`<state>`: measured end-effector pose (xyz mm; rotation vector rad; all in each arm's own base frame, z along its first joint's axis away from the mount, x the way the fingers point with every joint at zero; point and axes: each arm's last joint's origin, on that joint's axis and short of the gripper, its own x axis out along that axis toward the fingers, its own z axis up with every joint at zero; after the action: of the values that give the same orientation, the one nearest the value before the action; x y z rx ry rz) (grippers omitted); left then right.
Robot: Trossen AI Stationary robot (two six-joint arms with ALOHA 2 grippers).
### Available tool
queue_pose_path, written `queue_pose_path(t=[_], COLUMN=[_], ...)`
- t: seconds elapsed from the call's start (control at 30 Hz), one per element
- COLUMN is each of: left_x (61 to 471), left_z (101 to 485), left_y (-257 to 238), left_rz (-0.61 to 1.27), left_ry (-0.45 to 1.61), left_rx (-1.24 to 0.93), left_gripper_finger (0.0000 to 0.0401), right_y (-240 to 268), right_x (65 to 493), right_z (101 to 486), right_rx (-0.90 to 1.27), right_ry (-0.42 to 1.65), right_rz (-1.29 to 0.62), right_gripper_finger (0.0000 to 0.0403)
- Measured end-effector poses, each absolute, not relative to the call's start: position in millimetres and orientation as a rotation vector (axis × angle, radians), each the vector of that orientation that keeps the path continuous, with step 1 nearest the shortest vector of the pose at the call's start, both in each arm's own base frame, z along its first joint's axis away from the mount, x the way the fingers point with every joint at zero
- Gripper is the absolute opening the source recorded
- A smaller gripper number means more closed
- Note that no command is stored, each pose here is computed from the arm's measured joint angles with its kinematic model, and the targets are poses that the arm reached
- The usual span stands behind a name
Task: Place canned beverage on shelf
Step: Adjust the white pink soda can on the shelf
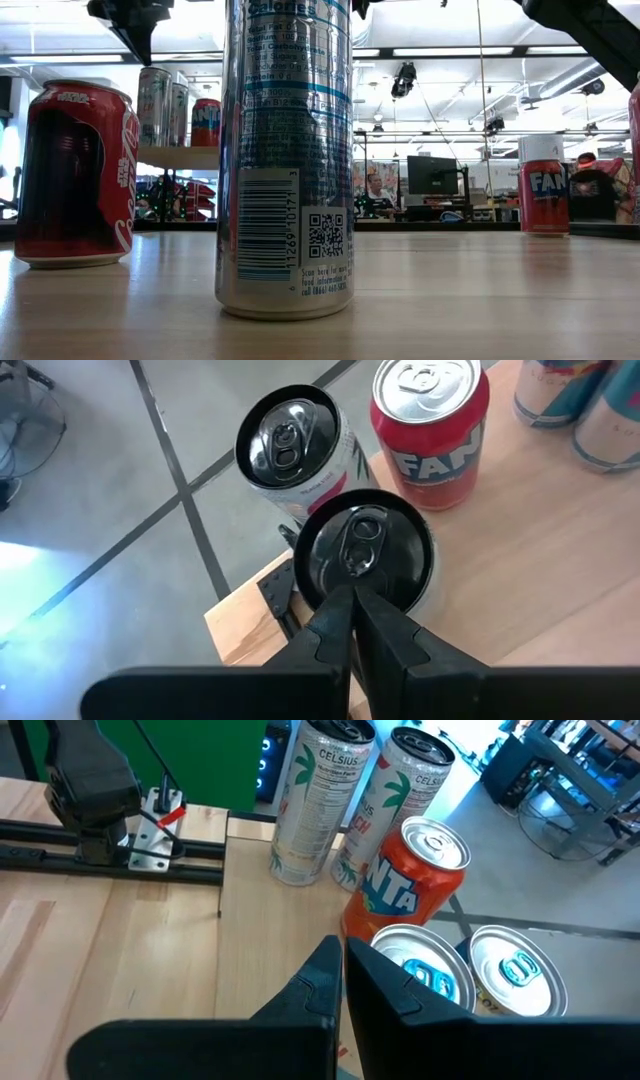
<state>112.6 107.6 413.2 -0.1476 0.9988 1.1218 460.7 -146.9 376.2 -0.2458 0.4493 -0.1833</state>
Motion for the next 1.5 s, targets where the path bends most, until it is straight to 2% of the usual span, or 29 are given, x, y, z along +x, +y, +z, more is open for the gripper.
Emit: queue_pose_path(t=[0.8,1.5], left_x=[121,99], left_z=[407,422], left_y=[116,99], left_rz=[1.123,1.161], left_ry=[1.046,0.926], left_rx=[-0.164,-0.125], left_gripper_finger=[0.0,0.0], right_y=[-147,-147], right_x=[460,460], right_z=[375,375], right_rx=[-0.247,-0.246], right_ry=[0.464,0.468], right_rz=[-0.18,-0.179], right_gripper_finger=[0.0009,0.0009])
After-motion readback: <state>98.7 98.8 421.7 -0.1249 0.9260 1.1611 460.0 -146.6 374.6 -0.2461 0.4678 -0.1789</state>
